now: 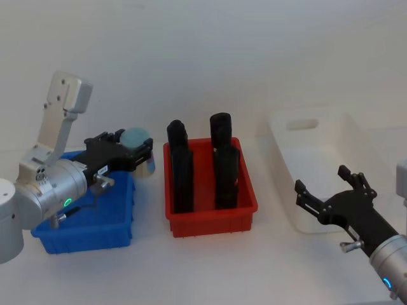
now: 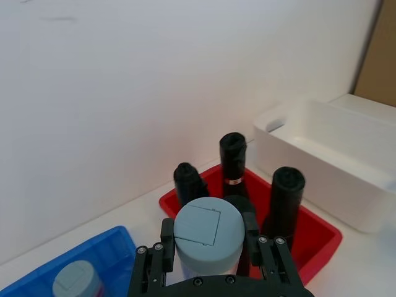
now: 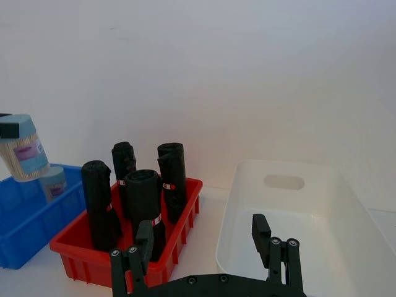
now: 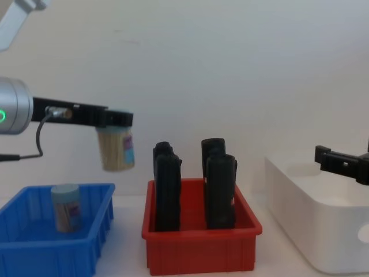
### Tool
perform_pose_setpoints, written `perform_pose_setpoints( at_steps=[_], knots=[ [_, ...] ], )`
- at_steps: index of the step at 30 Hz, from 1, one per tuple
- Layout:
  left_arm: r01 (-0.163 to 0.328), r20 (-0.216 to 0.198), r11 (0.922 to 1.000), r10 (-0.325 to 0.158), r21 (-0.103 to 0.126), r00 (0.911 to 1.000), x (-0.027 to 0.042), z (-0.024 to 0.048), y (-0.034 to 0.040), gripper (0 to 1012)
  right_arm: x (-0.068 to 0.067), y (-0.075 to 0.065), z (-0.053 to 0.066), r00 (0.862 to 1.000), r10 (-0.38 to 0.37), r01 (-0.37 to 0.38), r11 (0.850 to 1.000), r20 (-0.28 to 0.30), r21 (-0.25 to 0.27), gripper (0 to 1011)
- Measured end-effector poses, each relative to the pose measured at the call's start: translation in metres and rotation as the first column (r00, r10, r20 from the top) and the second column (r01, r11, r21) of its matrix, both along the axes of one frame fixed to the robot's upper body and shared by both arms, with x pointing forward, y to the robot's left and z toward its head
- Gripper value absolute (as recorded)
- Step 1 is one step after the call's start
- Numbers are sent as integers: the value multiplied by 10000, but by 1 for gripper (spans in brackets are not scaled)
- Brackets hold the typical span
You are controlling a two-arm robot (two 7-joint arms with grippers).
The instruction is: Pick the cotton swabs from the blue box and place them into the white box.
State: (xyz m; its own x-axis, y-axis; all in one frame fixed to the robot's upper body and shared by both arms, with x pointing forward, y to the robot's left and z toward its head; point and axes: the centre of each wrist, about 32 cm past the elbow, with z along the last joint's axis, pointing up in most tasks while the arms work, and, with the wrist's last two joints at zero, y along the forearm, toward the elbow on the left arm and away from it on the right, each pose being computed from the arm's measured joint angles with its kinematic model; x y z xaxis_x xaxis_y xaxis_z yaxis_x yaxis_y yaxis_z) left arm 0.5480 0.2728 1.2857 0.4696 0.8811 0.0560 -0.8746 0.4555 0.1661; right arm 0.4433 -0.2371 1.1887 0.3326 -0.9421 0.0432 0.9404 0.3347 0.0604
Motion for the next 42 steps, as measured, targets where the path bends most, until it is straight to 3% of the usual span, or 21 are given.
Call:
perform_pose_setpoints(
  at_steps=[7,16,27,34,42],
  knots=[
    [1010,-11,9948,-1010,-100,9949,-8,213,-52,665,0,0,0,10000,0,0,10000,0,-1,1002],
    [1778,-57,9839,-1779,-159,9840,-21,369,-106,664,0,0,0,10000,0,0,10000,1,0,1002],
    [2183,-82,9757,-2185,-186,9758,-31,451,-136,665,4,13,16,9998,202,-202,9997,31,-144,1002],
    [2316,-81,9726,-2318,-195,9727,-35,479,-146,665,30,64,72,9961,876,-870,9944,69,-599,1002],
    [2390,-89,9708,-2392,-198,9709,-38,492,-151,665,111,201,170,9811,1932,-1901,9738,129,-1245,1002]
  ],
)
